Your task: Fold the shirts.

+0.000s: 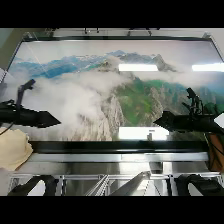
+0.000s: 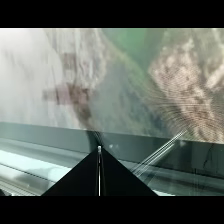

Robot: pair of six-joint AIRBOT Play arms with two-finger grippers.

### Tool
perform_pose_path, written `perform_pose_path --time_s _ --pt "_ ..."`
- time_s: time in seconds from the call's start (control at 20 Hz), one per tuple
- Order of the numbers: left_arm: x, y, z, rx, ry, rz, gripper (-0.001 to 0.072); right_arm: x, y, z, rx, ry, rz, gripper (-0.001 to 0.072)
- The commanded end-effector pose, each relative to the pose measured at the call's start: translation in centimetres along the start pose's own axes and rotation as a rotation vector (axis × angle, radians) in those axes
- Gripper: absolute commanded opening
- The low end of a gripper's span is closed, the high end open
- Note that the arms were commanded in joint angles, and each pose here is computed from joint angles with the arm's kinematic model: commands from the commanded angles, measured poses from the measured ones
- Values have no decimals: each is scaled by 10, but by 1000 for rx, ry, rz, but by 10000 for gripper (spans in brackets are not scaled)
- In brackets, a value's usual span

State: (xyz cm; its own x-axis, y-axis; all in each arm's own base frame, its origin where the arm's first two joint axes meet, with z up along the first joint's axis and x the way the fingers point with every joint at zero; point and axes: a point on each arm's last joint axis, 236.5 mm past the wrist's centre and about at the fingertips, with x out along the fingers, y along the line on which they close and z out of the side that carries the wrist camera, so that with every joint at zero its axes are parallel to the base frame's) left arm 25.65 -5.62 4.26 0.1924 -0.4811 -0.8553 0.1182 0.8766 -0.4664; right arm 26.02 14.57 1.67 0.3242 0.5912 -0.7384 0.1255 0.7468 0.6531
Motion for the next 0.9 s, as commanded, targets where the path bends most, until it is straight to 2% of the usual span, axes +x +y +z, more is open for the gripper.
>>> perform_pose_path --time_s 0.0,0.05,0.2,0.35,0.5,0.65,0.7,0.75,0.8,0.85 --pt "-98 116 18 -195 -337 603 450 0 0 0 -1 1 1 19" --pt "-116 134 16 -275 -427 666 705 0 0 0 -1 1 1 19" --pt "-127 178 -26 -481 -467 731 706 0 0 0 -1 1 0 19" --pt "-101 218 -91 -637 -293 735 706 0 0 0 -1 0 1 19" --pt "-62 246 -129 -717 -162 688 706 0 0 0 0 2 0 19" --pt "-35 270 -132 -755 -116 644 703 0 1 2 3 -7 5 19" --pt "-31 273 -129 -756 -90 628 651 0 2 3 6 -11 9 19" --pt "-28 275 -123 -761 -58 607 389 0 2 2 5 -8 9 19" --pt "-26 273 -117 -749 -12 581 -5 0 2 2 5 -9 9 19" --pt "-27 271 -104 -727 11 558 11 0 2 2 5 -9 9 19"
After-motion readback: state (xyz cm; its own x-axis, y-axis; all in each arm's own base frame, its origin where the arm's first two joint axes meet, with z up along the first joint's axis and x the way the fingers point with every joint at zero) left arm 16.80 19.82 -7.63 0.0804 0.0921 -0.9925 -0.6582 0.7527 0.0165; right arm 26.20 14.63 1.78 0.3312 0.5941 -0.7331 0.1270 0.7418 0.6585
